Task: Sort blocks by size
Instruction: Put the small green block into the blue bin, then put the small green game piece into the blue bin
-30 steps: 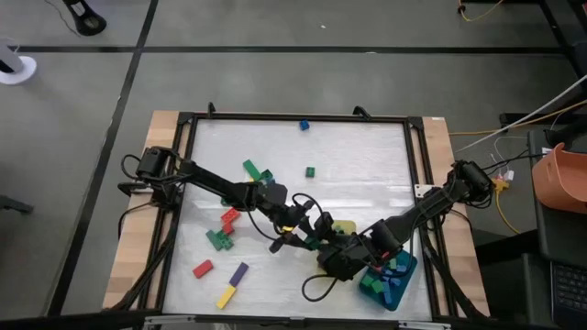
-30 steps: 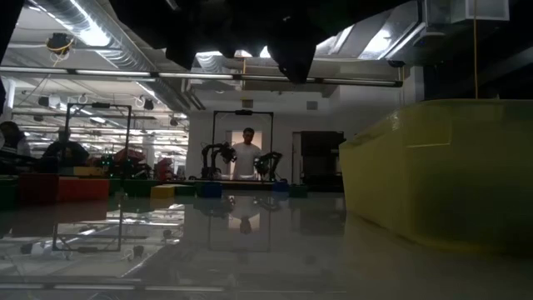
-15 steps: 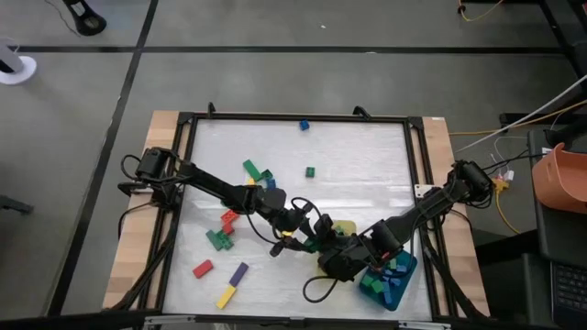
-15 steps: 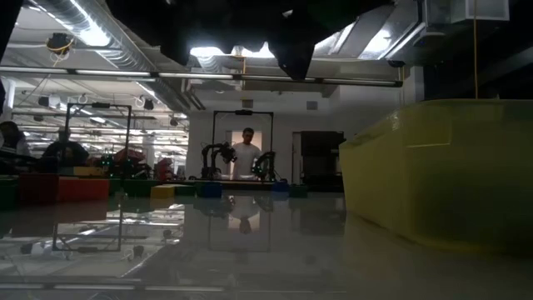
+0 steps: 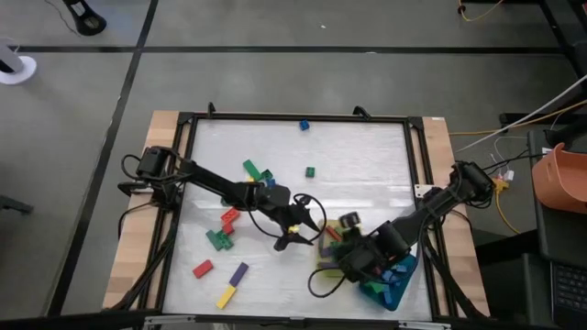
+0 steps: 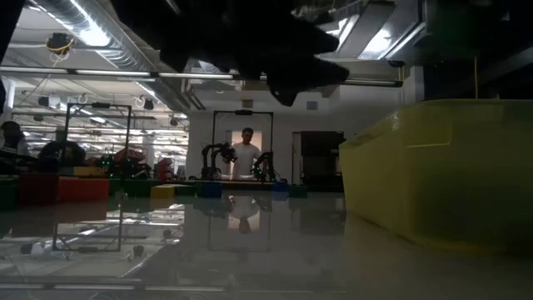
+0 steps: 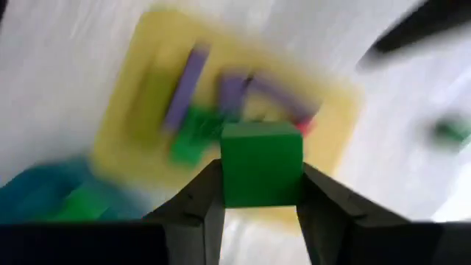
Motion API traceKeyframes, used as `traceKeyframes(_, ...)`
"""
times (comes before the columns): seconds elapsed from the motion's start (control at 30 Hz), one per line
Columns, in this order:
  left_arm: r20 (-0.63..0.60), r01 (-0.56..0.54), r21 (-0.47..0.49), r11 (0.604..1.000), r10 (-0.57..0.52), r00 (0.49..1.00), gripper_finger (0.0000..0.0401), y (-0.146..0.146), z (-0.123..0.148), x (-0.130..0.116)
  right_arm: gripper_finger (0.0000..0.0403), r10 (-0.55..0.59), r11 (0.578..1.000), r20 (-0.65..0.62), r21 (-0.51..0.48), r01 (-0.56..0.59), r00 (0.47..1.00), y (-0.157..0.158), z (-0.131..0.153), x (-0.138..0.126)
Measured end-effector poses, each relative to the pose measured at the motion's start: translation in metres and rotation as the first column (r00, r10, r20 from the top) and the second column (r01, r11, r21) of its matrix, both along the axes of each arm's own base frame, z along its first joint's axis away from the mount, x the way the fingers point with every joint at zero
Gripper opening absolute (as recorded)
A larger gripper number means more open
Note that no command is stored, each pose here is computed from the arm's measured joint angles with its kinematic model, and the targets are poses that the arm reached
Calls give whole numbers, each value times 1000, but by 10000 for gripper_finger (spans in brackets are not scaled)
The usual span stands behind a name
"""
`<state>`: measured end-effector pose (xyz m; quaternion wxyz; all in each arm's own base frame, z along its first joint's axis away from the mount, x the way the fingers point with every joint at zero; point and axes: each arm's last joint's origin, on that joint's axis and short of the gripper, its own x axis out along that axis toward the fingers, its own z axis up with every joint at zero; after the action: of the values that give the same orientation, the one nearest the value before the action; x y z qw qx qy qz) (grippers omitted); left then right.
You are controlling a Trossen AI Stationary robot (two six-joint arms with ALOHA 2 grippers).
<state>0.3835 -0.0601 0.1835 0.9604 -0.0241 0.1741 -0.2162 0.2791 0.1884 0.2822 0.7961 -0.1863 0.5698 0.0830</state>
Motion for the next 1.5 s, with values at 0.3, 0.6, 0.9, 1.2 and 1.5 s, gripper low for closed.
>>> traceKeyframes(0.3,-17,-27,2,1000,27,999,209,11,-2,1,160,-296,939,-359,62,339,885,26,-22,-53)
traceKeyframes(0.6,-5,-268,54,962,269,963,210,25,-2,4,156,-408,894,-390,11,447,826,42,-36,-79)
traceKeyframes(0.9,-9,-470,62,881,471,882,210,69,-2,5,156,-501,849,-391,-46,527,772,37,-48,-83)
traceKeyframes(1.2,-8,-548,65,834,550,835,210,106,-2,3,211,-551,831,-331,-129,541,766,28,-63,-87)
traceKeyframes(1.5,-95,-629,110,770,638,764,210,147,-14,-7,254,-479,877,-349,-157,454,805,26,-64,-89)
